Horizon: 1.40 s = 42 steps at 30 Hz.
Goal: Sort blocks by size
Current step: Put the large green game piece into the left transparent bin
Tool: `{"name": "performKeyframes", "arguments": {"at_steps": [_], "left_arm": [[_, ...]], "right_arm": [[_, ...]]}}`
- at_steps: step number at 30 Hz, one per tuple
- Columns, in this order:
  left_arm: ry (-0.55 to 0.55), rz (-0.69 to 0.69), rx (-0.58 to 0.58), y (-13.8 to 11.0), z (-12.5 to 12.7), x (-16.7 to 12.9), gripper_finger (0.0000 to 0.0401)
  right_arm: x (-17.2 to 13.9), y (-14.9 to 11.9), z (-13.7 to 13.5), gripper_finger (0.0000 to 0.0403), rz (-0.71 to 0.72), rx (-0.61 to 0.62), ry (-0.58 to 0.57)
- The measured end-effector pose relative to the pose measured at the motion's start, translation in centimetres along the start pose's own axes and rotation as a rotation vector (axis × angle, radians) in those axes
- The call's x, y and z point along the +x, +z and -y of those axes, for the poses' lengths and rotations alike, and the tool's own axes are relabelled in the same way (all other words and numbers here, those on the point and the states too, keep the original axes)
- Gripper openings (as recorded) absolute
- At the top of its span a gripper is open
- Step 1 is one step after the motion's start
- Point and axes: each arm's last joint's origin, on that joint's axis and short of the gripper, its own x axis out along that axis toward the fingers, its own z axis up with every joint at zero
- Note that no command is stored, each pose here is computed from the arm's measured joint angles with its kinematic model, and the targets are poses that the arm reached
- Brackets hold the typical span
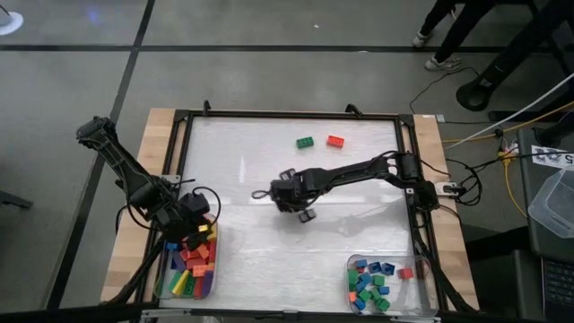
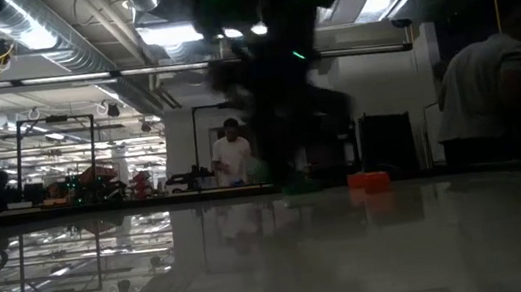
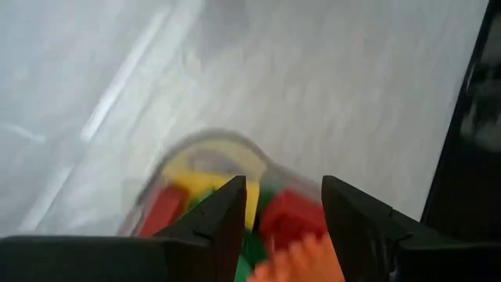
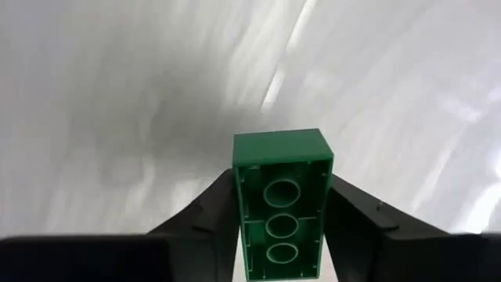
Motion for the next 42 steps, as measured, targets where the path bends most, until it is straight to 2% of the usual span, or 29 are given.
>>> {"name": "performKeyframes", "arguments": {"at_steps": [3,5,9,14,21,28,35,42], "left_arm": [[0.002,0.115,-0.073,0.4,0.2,0.0,0.0155],[-0.003,0.207,-0.165,0.7,0.4,-0.1,0.0155],[-0.017,0.385,-0.360,1.3,0.5,-0.2,0.0155],[0.010,0.469,-0.463,2.2,0.0,-0.1,0.0155],[0.071,0.515,-0.505,3.7,-0.9,0.3,0.0155],[0.067,0.572,-0.528,5.4,-1.1,0.5,0.0155],[0.096,0.613,-0.535,6.8,-1.6,0.9,0.0155],[0.137,0.601,-0.566,7.8,-1.6,2.7,0.0155]], "right_arm": [[-1.4,2.3,1.2,0.0167,0.187,0.069,-0.080],[-2.4,3.6,2.0,0.0171,0.305,0.111,-0.124],[-4.2,5.7,3.2,0.0157,0.541,0.168,-0.214],[-5.5,7.1,4.0,0.0143,0.732,0.192,-0.291],[-5.6,7.2,4.1,0.0163,0.755,0.219,-0.290],[-5.1,6.8,3.9,0.0150,0.700,0.336,-0.233],[-4.9,6.5,3.7,0.0157,0.666,0.364,-0.216],[-4.9,6.5,3.8,0.0155,0.674,0.399,-0.204]]}}
